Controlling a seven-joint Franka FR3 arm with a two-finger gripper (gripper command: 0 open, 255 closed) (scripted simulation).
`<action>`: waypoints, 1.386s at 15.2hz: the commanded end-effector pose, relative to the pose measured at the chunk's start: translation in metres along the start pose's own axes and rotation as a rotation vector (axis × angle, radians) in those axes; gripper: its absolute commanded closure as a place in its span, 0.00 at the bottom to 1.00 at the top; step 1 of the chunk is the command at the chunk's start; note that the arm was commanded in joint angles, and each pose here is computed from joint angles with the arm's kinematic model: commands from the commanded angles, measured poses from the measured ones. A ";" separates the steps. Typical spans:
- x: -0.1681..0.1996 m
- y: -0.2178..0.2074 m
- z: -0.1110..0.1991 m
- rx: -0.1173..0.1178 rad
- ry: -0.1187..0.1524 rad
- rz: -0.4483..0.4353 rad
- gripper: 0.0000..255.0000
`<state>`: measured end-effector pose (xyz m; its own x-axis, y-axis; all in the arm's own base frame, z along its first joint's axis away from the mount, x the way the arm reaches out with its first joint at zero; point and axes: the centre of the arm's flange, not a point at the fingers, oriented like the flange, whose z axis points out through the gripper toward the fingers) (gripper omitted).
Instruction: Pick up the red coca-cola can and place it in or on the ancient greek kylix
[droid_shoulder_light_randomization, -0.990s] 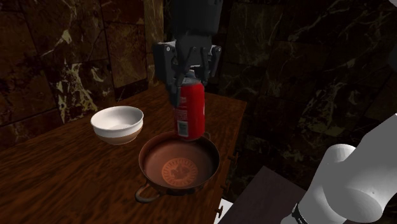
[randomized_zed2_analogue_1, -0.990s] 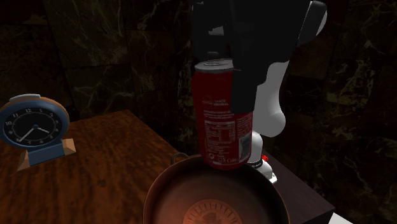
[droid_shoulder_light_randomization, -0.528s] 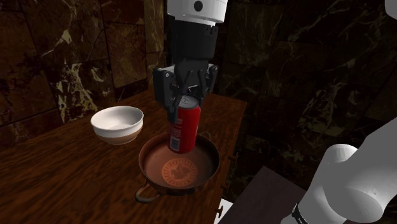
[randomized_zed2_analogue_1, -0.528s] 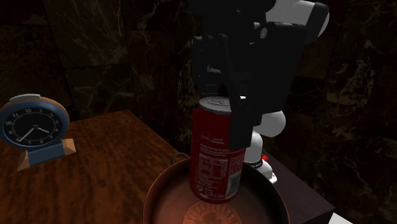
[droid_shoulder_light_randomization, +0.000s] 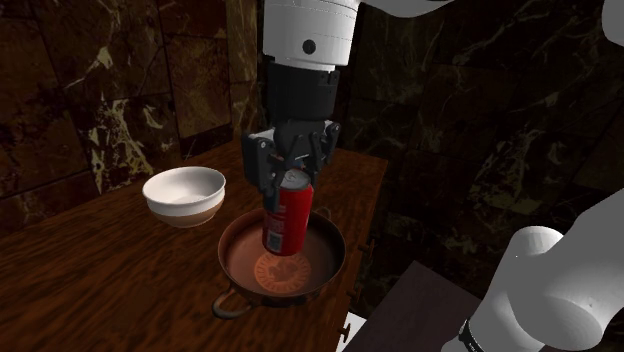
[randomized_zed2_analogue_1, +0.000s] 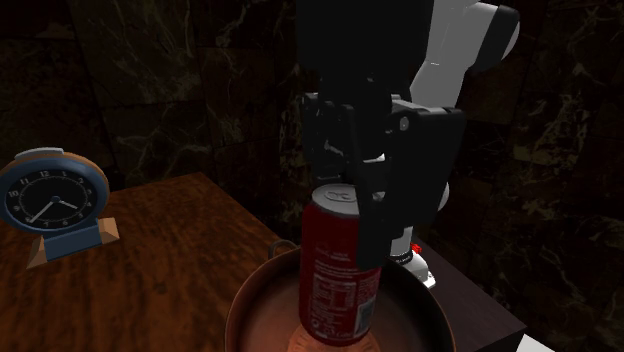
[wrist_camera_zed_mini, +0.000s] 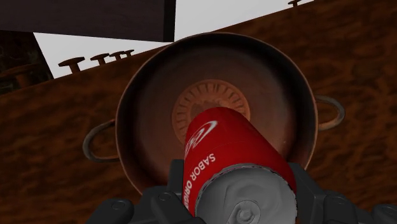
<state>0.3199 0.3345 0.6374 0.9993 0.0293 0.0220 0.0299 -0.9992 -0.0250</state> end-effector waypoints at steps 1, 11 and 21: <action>0.000 0.000 0.000 0.000 0.001 0.000 1.00; 0.000 0.000 -0.026 0.000 0.001 0.000 0.00; 0.000 0.000 -0.050 0.000 0.001 0.000 0.00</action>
<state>0.3188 0.3332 0.6873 0.9993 0.0293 0.0226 0.0298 -0.9992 -0.0253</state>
